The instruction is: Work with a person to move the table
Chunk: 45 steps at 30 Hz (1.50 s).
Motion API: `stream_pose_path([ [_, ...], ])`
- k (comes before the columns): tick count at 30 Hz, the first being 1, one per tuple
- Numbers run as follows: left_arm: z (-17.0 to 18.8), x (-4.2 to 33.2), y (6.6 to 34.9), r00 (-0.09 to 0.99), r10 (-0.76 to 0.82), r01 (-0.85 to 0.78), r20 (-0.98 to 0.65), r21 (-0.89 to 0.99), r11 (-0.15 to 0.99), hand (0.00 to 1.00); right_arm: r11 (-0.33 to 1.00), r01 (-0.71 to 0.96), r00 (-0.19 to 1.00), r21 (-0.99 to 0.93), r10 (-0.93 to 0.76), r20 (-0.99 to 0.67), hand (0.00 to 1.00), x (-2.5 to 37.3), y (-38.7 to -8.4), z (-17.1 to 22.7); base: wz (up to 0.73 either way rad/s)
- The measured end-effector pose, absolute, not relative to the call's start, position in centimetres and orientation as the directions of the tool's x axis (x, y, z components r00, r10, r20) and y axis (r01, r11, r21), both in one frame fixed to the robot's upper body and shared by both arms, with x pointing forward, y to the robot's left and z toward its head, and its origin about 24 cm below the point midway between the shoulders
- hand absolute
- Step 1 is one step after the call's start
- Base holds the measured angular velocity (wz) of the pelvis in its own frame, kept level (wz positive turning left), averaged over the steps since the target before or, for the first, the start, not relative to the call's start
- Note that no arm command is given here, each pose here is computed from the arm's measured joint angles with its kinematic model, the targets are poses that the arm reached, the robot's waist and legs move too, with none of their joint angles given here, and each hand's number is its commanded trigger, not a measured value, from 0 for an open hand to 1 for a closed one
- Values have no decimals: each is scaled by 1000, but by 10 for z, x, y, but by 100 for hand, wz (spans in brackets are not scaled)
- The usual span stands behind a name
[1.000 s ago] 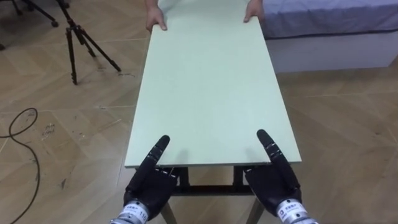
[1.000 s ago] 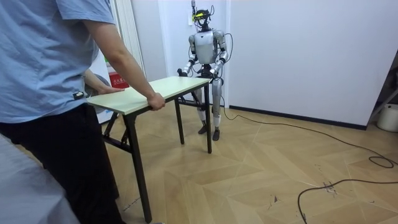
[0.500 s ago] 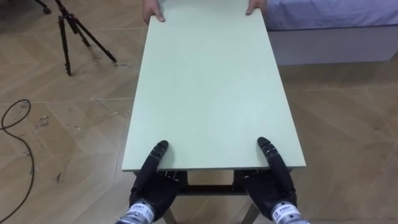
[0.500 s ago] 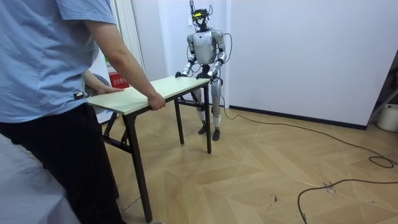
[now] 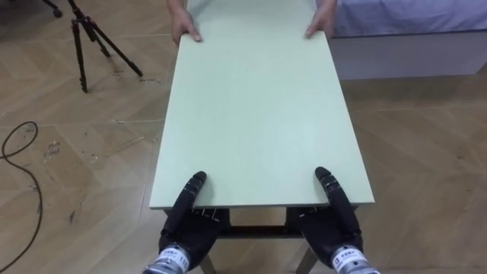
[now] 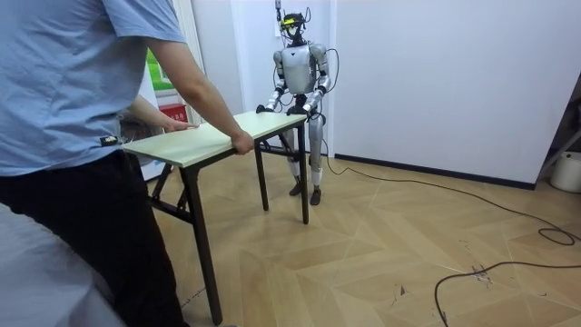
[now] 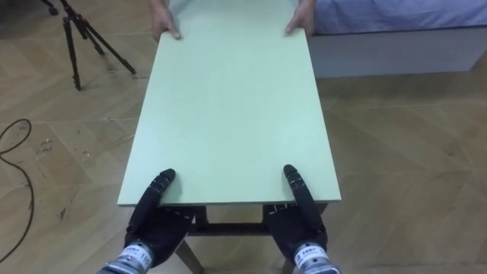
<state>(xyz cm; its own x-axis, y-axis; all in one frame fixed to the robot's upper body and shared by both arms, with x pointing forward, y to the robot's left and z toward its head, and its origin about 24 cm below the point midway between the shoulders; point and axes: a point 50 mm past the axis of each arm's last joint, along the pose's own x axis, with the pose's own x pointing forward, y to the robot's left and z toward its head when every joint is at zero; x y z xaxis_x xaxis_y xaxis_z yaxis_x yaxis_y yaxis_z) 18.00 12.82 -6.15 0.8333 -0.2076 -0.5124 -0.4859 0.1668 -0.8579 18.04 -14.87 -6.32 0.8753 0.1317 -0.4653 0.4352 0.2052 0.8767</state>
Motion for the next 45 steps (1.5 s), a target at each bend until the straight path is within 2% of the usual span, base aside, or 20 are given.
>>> stream_pose_path([
  [8, -60, 180, 126, 841, -195, -471, -504, -861, 195, 100, 227, 418, 884, 879, 122, -452, 100, 181, -150, -60, 0],
  [21, -44, 184, 123, 900, -186, -347, -394, -906, 243, 100, 215, 334, 924, 918, 115, -363, 100, 187, -150, -39, -2],
  [26, -43, 182, 125, 917, -159, -322, -366, -914, 248, 100, 205, 327, 926, 923, 127, -356, 100, 188, -142, -38, -29],
  [33, -43, 181, 124, 922, -143, -312, -359, -910, 274, 100, 196, 332, 927, 922, 113, -358, 100, 185, -141, -40, 22],
  [45, -42, 181, 115, 916, -188, -298, -353, -916, 268, 100, 200, 331, 935, 922, 63, -349, 100, 181, -149, -40, 5],
])
